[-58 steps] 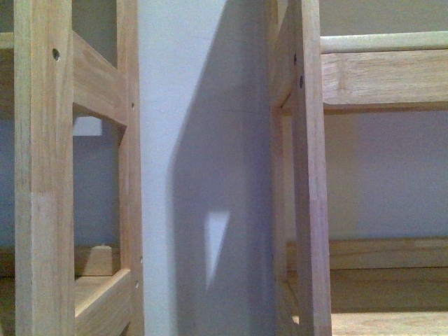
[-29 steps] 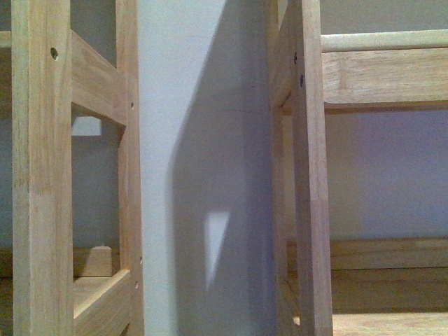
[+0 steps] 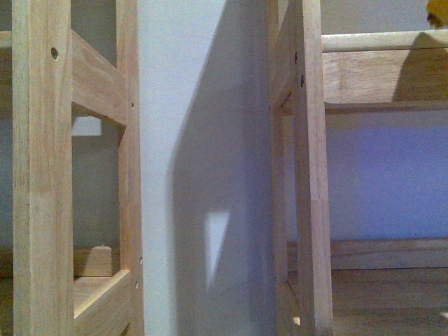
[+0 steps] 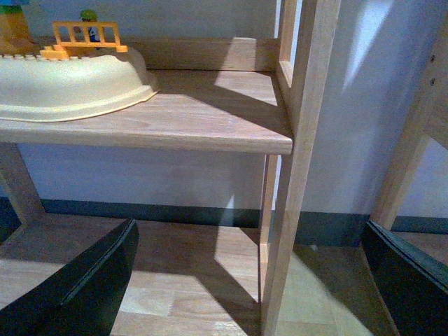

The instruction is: Put away toys

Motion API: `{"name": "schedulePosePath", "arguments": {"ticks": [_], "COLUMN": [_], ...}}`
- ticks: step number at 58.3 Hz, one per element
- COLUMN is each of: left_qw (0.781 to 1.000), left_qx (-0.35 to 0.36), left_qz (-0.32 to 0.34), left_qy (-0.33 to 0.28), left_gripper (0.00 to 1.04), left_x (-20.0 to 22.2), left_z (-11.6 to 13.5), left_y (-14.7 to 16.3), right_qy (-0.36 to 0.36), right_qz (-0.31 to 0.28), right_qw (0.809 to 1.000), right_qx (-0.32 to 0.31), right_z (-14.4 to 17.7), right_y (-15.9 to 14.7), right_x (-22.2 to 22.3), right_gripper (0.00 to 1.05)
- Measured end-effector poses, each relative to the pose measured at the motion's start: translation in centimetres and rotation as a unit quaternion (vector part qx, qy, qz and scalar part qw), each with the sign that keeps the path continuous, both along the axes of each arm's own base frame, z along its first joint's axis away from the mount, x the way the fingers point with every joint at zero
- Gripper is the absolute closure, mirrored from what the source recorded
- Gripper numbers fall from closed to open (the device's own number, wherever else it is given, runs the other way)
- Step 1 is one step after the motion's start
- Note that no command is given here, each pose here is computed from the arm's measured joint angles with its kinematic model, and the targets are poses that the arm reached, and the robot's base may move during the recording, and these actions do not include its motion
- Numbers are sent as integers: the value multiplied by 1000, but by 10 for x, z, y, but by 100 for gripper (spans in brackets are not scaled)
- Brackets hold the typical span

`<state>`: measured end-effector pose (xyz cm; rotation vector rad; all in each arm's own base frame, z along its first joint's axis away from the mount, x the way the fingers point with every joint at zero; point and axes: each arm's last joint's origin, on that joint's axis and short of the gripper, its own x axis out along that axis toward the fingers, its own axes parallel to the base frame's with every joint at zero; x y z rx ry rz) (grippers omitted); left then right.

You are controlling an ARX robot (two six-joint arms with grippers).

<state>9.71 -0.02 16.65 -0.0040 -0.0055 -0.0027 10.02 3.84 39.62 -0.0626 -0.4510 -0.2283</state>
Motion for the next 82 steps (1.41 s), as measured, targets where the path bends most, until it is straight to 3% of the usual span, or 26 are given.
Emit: {"name": "schedulePosePath", "arguments": {"ticks": [20,42,53,69,82], "left_qw": [1000,1000,1000,1000,1000], "left_qx": [0,0,0,0,0], "left_qz": [0,0,0,0,0], "left_qy": [0,0,0,0,0], "left_gripper": [6,6,6,6,6], "left_x": [0,0,0,0,0], "left_z": [0,0,0,0,0], "left_y": [0,0,0,0,0], "right_qy": [-37,-54,-34,26,33], "right_qz": [-1,25,25,39,86], "right_qw": [998,998,999,997,992], "right_qx": [-41,-24,-1,55,87], "right_z": [52,101,116,114,126], "right_y": [-9,-23,-32,-45,-34], "right_x": [0,9,65,153,181], "right_gripper": [98,98,98,98,98]}}
